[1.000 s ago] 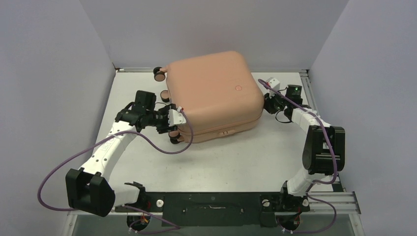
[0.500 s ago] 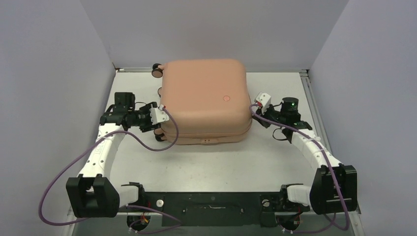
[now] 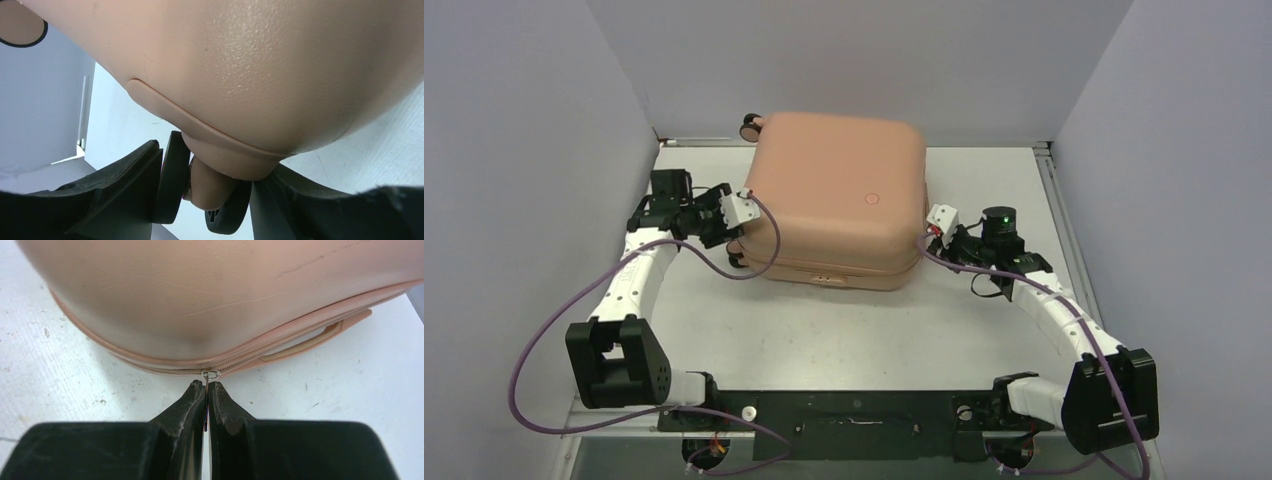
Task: Pack the luggage
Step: Zip the luggage at the center of the board, then move the luggage to the center of the board.
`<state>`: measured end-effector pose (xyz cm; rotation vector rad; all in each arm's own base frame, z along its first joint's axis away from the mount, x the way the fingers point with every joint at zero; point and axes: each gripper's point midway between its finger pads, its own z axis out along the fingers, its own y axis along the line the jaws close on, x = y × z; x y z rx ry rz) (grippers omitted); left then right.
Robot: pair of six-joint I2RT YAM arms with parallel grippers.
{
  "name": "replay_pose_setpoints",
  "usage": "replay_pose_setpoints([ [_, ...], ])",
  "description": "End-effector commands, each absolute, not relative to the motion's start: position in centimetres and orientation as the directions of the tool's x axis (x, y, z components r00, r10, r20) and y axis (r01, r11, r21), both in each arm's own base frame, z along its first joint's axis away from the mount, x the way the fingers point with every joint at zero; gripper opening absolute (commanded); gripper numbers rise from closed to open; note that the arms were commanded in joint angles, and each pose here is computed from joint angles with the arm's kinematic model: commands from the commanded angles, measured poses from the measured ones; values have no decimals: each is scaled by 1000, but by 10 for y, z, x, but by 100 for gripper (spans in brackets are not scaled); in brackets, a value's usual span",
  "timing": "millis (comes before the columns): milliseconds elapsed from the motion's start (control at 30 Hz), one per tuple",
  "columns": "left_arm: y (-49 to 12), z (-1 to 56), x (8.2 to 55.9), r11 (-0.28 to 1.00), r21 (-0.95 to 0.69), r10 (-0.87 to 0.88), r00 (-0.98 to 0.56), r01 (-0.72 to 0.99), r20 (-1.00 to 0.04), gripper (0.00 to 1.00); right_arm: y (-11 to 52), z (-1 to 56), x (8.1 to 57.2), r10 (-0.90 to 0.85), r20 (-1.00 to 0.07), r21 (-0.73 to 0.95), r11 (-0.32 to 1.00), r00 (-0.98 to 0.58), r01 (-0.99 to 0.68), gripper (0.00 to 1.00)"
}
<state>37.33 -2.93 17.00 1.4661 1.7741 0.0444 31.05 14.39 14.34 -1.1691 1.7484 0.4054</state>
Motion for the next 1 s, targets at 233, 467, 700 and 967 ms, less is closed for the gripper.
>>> replay_pose_setpoints([
  [233, -7, 224, 386, 631, 482, 690, -155, 608, -707, 96, 113, 225, 330, -429, -903, -272, 570, 1, -775, 74],
  [467, -58, 331, 362, 629, 414, 529, 28, 659, -848, 96, 60, 264, 410, -274, -953, -192, 880, -132, -435, 74],
  [700, -113, 385, 402, 706, 353, 405, 59, 613, -912, 96, 56, 208, 482, -74, -947, 14, 963, -312, -271, 70],
  [967, -142, 358, 416, 723, 294, 385, -11, 625, -923, 96, 87, 142, 508, 37, -871, 201, 937, -489, -286, 61],
])
